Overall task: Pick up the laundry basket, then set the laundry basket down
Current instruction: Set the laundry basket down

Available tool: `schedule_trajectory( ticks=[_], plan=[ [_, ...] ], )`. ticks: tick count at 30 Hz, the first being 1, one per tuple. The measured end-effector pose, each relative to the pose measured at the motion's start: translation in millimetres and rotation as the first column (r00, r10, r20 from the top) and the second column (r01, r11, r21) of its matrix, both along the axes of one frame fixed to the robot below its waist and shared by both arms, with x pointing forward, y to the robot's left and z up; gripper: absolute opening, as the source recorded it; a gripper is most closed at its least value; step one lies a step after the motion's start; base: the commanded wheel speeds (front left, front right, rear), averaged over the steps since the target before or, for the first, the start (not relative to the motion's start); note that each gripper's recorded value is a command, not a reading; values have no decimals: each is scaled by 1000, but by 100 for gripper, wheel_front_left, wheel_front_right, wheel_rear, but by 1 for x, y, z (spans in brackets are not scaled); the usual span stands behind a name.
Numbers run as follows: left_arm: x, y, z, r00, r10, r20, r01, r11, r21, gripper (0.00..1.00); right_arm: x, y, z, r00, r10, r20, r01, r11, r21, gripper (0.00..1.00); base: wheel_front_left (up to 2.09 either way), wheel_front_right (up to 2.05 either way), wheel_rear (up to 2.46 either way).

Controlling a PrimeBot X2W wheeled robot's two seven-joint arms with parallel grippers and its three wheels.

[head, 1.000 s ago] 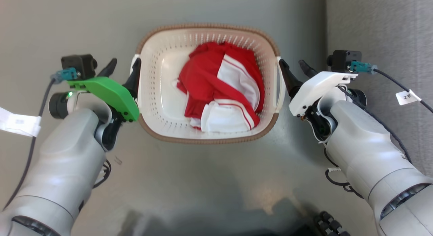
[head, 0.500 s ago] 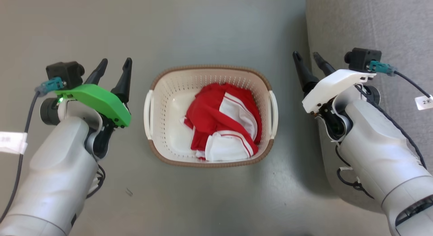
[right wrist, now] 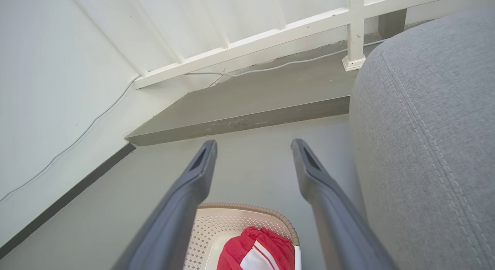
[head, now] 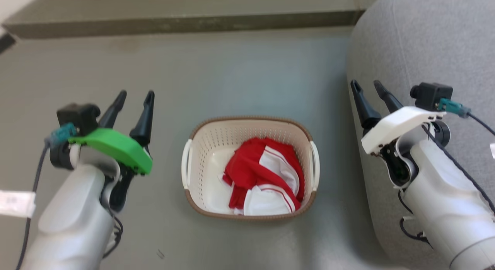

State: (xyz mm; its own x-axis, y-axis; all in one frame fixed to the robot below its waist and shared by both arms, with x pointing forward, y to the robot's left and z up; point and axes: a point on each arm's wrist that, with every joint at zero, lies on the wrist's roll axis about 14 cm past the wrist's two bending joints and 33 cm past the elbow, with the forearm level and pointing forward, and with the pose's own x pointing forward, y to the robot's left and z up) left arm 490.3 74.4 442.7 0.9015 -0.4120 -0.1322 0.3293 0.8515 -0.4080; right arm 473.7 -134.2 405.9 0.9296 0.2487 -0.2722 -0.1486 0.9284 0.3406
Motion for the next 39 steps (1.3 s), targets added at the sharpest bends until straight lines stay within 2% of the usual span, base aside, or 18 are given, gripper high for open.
schedule_trajectory(
  ticks=[8,15,22,39],
  plan=[
    [-29,22,35,993,59,98,-60,998,7,100,-22,3,40,992,16,124,-12,999,-39,100,0,0,0],
    [-56,40,62,974,147,170,-145,989,-22,100,-43,-7,75,973,-37,230,47,998,-40,100,0,0,0],
    [-74,50,85,951,178,254,-181,983,-13,100,-58,-17,100,946,-73,315,90,995,-42,100,0,0,0],
    [-100,55,81,938,217,270,-222,975,-10,100,-87,-28,102,928,-112,355,147,987,-71,100,0,0,0]
  ],
)
